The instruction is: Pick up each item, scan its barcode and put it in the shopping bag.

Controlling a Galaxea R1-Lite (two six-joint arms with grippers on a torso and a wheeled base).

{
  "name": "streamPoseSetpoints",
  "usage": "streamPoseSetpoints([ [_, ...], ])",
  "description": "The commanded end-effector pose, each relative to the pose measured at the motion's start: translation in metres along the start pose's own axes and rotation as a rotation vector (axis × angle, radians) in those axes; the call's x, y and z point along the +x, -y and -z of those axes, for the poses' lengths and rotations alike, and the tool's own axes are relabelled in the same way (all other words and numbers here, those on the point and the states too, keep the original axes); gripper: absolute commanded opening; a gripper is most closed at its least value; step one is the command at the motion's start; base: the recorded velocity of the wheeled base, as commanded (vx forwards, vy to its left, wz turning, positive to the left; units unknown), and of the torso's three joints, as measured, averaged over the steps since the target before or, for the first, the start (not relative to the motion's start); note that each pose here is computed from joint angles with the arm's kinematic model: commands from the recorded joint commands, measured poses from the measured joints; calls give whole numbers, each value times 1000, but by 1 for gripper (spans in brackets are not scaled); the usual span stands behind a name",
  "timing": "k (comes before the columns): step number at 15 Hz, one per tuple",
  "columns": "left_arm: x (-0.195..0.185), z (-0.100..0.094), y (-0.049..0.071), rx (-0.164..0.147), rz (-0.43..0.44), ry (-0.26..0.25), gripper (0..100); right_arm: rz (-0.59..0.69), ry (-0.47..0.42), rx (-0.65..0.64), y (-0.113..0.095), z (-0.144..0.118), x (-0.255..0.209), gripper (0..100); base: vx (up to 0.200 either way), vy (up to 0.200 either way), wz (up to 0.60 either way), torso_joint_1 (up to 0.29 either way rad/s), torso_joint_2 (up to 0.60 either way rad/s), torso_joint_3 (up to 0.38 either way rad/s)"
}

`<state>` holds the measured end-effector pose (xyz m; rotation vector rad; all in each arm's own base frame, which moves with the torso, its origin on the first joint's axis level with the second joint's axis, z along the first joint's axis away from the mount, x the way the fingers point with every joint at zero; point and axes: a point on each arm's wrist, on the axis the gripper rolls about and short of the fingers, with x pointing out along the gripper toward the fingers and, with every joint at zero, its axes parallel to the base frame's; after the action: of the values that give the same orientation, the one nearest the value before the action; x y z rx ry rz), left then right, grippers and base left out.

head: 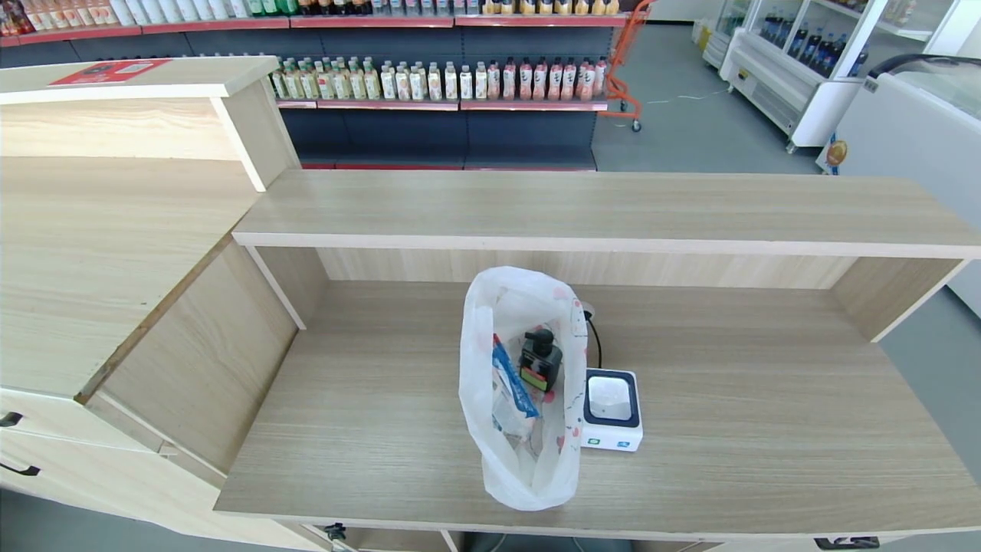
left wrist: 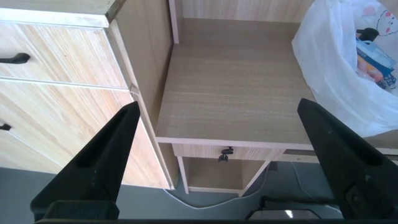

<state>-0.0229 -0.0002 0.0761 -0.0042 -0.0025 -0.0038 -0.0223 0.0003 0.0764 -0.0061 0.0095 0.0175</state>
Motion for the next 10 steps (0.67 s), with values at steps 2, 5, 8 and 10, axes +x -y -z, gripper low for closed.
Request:
streamPoseSetpoints([
  [2, 0, 0, 0, 0, -1, 1, 100, -1, 7, 5, 0, 1, -1, 0, 0, 0, 0, 0, 0, 0],
  [5, 0, 0, 0, 1, 1, 1, 100, -1, 7, 5, 0, 1, -1, 0, 0, 0, 0, 0, 0, 0],
  [8, 0, 0, 0, 0, -1, 1, 100, -1, 7, 5, 0, 1, -1, 0, 0, 0, 0, 0, 0, 0],
  [10, 0, 0, 0, -10, -1, 1, 100, -1, 7, 5, 0, 1, -1, 0, 0, 0, 0, 0, 0, 0],
])
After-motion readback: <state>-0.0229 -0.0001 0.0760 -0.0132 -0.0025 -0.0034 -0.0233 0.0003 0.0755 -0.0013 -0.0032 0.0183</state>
